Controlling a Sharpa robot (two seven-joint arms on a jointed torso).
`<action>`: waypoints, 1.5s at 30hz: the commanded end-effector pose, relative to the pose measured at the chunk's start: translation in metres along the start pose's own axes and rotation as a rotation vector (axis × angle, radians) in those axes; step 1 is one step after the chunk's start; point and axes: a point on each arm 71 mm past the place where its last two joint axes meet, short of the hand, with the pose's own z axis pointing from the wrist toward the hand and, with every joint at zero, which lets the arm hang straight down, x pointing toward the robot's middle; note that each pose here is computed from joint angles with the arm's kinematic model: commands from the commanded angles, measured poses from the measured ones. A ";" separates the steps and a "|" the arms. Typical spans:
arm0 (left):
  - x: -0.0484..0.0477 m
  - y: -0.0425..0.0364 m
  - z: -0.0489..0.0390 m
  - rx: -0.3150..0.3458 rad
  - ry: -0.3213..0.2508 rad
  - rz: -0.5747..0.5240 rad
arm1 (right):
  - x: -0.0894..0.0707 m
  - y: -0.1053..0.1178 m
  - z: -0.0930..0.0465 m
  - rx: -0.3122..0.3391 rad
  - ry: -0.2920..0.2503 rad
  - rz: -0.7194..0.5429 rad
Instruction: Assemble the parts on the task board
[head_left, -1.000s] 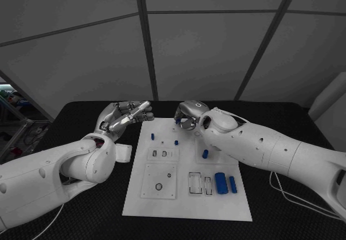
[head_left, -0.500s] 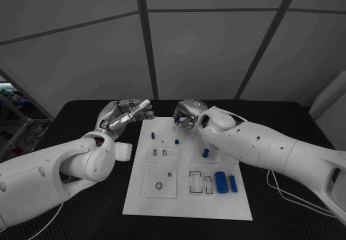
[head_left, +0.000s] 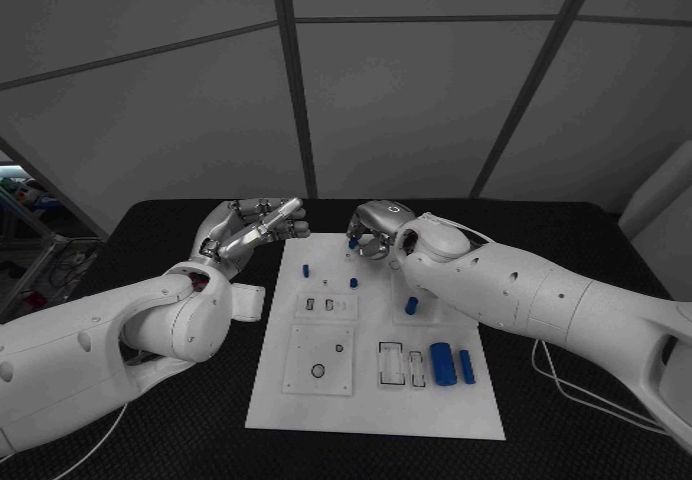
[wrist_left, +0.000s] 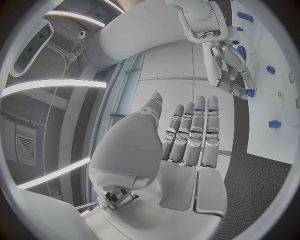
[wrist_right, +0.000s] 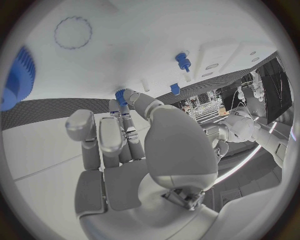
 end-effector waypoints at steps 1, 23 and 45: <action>0.0018 -0.0018 0.0004 0.007 0.018 -0.002 | 0.000 0.001 0.000 -0.004 0.014 -0.002; -0.0087 -0.0025 -0.0013 0.003 0.005 0.008 | -0.044 -0.065 -0.068 0.118 -0.059 0.217; -0.0087 0.0001 0.0016 -0.003 0.008 0.005 | -0.041 -0.101 -0.081 0.259 0.108 0.242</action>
